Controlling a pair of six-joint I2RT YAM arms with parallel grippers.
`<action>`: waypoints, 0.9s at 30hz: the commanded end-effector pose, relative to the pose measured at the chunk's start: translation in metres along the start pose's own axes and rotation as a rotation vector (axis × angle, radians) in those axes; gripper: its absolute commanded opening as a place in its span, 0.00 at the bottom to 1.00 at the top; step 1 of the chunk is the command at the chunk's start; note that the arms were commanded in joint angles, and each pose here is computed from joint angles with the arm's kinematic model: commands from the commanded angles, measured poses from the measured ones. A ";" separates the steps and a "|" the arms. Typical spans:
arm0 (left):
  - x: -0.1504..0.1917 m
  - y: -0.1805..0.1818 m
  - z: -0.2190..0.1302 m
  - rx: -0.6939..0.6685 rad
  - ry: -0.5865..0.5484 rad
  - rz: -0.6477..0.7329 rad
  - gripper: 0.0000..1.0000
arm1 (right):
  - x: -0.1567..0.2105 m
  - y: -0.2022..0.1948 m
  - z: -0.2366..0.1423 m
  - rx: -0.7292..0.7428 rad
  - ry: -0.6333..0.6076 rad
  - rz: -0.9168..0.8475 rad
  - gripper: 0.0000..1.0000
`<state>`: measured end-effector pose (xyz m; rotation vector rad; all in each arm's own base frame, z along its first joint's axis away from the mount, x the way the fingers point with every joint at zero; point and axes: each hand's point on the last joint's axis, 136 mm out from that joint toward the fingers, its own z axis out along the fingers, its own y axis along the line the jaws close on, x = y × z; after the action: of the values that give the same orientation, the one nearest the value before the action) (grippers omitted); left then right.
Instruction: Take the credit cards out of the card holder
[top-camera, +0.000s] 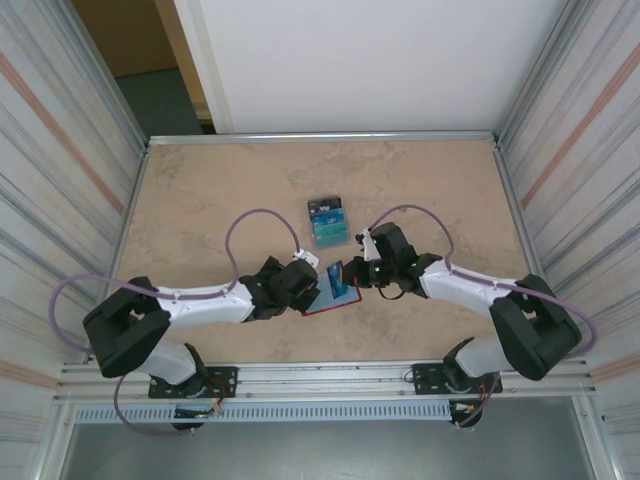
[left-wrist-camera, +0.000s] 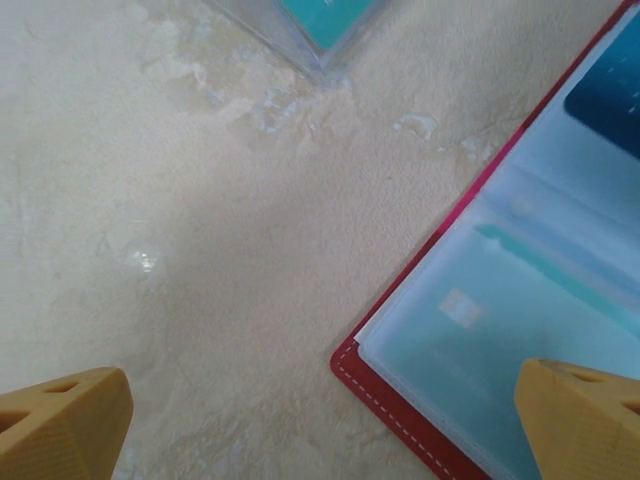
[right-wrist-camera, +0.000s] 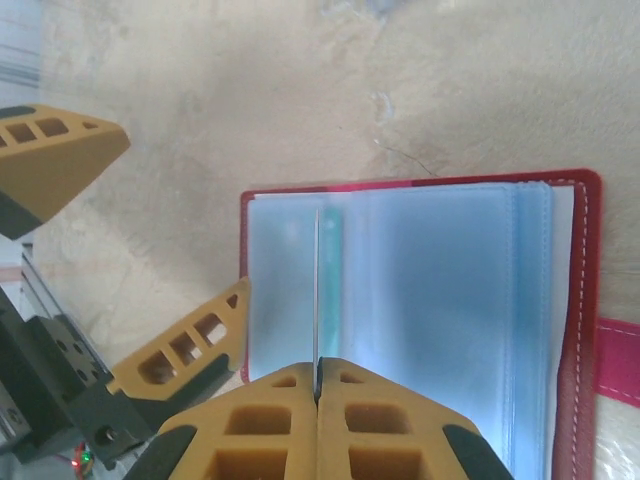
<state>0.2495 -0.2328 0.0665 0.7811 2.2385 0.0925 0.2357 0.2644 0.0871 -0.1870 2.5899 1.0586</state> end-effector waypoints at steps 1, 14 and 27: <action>-0.016 0.020 -0.021 -0.037 -0.071 -0.075 0.99 | -0.005 0.014 -0.019 0.036 -0.034 -0.162 0.00; -0.090 0.014 -0.126 0.388 -0.550 -0.042 0.89 | -0.009 0.093 -0.072 -0.032 -0.164 -0.723 0.00; -0.083 -0.023 -0.167 0.715 -0.561 0.318 0.64 | 0.017 0.135 -0.097 -0.213 -0.028 -0.951 0.00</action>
<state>0.1886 -0.2604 0.2250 1.1828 1.6582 -0.6429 0.1808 0.2903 0.2257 -1.1387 1.9795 0.8664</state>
